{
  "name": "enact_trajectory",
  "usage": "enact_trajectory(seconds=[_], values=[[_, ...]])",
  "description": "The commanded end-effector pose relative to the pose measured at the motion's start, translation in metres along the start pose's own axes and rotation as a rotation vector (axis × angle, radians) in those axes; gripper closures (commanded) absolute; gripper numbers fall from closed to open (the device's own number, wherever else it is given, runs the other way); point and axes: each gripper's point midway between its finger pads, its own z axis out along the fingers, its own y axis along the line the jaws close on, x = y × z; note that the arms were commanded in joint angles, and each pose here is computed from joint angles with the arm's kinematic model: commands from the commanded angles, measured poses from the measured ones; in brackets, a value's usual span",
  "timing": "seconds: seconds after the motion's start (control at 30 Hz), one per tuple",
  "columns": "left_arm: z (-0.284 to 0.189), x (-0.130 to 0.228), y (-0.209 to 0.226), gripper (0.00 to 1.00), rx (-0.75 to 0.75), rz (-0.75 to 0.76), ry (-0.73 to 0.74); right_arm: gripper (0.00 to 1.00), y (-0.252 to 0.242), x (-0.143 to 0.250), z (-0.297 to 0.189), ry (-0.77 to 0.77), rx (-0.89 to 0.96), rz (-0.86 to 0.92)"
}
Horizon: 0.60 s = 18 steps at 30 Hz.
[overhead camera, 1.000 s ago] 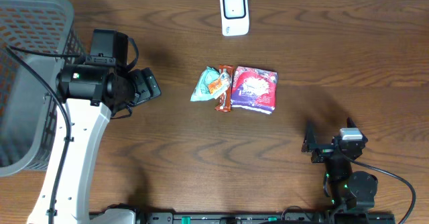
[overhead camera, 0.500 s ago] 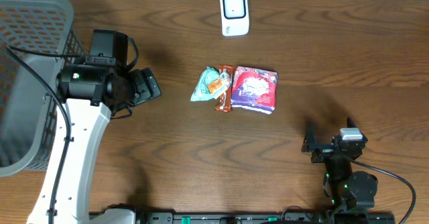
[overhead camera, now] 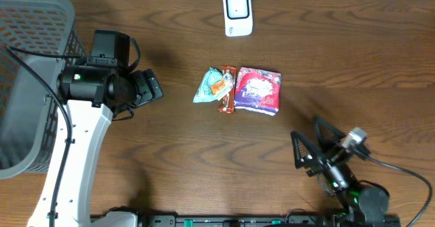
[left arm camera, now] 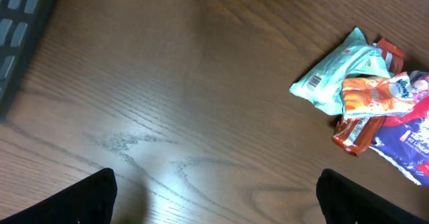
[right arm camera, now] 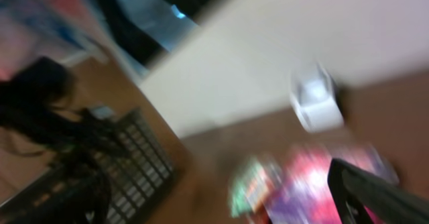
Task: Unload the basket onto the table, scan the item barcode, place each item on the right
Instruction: 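Move the right gripper over the pink flowered pad pack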
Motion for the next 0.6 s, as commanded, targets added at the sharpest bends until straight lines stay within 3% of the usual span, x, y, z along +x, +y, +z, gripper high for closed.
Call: enact_trajectory(seconds=[0.0, 0.13, 0.27, 0.43, 0.57], values=[[0.001, 0.001, 0.005, 0.05, -0.017, 0.002, 0.001, 0.01, 0.034, -0.031, -0.004, -0.112, -0.124, -0.034], [0.001, 0.001, 0.005, 0.05, -0.017, 0.001, 0.001, 0.01, 0.054, -0.074, -0.01, -0.255, -0.118, -0.118], [0.001, 0.001, 0.005, 0.05, -0.017, 0.001, 0.001, 0.01, 0.066, -0.098, -0.006, -0.254, -0.049, -0.241], [0.001, 0.001, 0.005, 0.05, -0.017, 0.001, 0.001, 0.01, 0.071, -0.123, 0.012, -0.148, 0.059, -0.352], [0.001, 0.001, 0.005, 0.05, -0.017, 0.001, 0.001, 0.01, 0.057, -0.121, 0.033, 0.062, 0.154, -0.399]])
